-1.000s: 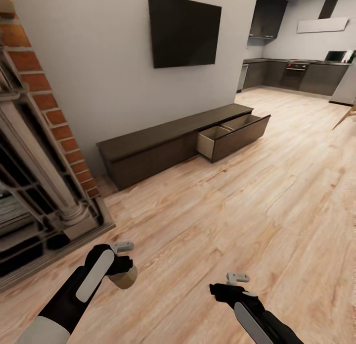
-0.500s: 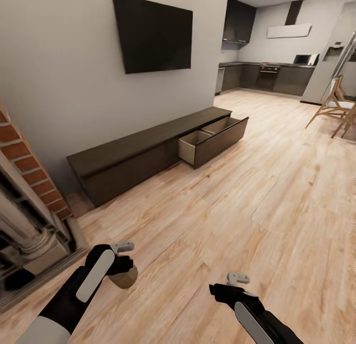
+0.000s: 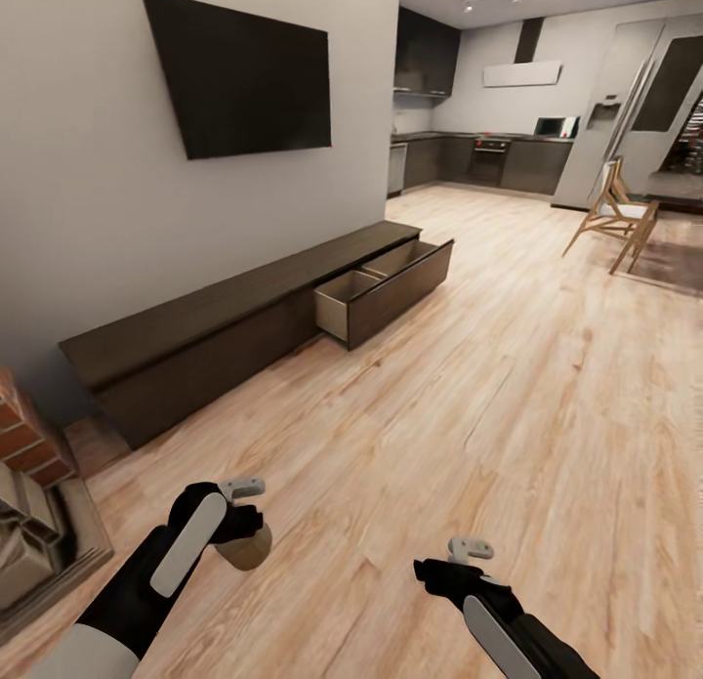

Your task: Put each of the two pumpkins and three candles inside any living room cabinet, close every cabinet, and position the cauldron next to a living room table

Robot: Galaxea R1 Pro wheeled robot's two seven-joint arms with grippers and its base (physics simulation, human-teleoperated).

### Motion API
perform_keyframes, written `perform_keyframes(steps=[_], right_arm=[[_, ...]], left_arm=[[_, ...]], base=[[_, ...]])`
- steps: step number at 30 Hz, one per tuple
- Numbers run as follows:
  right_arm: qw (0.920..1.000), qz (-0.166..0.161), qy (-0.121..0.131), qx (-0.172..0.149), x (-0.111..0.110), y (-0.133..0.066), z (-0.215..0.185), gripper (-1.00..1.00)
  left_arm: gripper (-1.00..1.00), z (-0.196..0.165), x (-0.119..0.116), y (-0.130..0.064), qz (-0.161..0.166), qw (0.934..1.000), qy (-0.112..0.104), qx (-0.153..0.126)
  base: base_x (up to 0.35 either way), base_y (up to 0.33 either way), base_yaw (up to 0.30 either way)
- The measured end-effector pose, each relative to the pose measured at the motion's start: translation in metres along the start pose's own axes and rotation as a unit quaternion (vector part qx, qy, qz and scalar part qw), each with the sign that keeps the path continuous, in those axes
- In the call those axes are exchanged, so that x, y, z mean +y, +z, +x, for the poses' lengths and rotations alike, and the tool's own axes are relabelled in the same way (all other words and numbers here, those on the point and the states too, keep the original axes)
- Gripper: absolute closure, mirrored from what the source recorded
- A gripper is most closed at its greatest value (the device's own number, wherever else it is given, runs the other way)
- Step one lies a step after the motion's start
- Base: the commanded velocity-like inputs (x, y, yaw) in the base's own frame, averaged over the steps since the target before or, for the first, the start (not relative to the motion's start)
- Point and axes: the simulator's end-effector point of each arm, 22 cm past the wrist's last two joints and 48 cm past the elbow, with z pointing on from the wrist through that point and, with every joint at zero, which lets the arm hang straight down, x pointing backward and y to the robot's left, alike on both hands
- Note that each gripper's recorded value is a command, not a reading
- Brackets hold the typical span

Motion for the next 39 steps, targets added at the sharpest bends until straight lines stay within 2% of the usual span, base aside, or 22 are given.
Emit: perform_keyframes(steps=[12, 14, 18, 23, 39], right_arm=[[1.0, 0.0, 0.0, -0.009, -0.001, -0.005, -0.007, -1.0], [0.9999, 0.002, 0.006, -0.012, -0.003, -0.005, -0.011, -1.0], [0.9991, 0.008, 0.034, -0.022, -0.015, -0.007, -0.025, -1.0], [0.9988, 0.011, 0.04, -0.027, -0.019, -0.008, -0.03, -1.0], [0.9987, 0.013, 0.042, -0.025, -0.021, -0.007, -0.028, -1.0]], left_arm=[[1.0, -0.005, 0.0, -0.007, 0.001, 1.0, 0.0, -0.009], [1.0, -0.006, 0.0, -0.009, 0.001, 0.9999, -0.001, -0.01], [1.0, -0.008, 0.0, -0.011, 0.002, 0.9999, -0.001, -0.013], [1.0, -0.008, 0.0, -0.012, 0.002, 0.9999, -0.001, -0.014], [1.0, -0.008, -0.001, -0.012, 0.003, 0.9999, 0.0, -0.014]], base=[[0.292, -0.215, -0.175], [0.288, -0.222, -0.201], [0.289, -0.207, -0.205], [0.276, -0.135, -0.06], [0.02, -0.008, -0.236]])
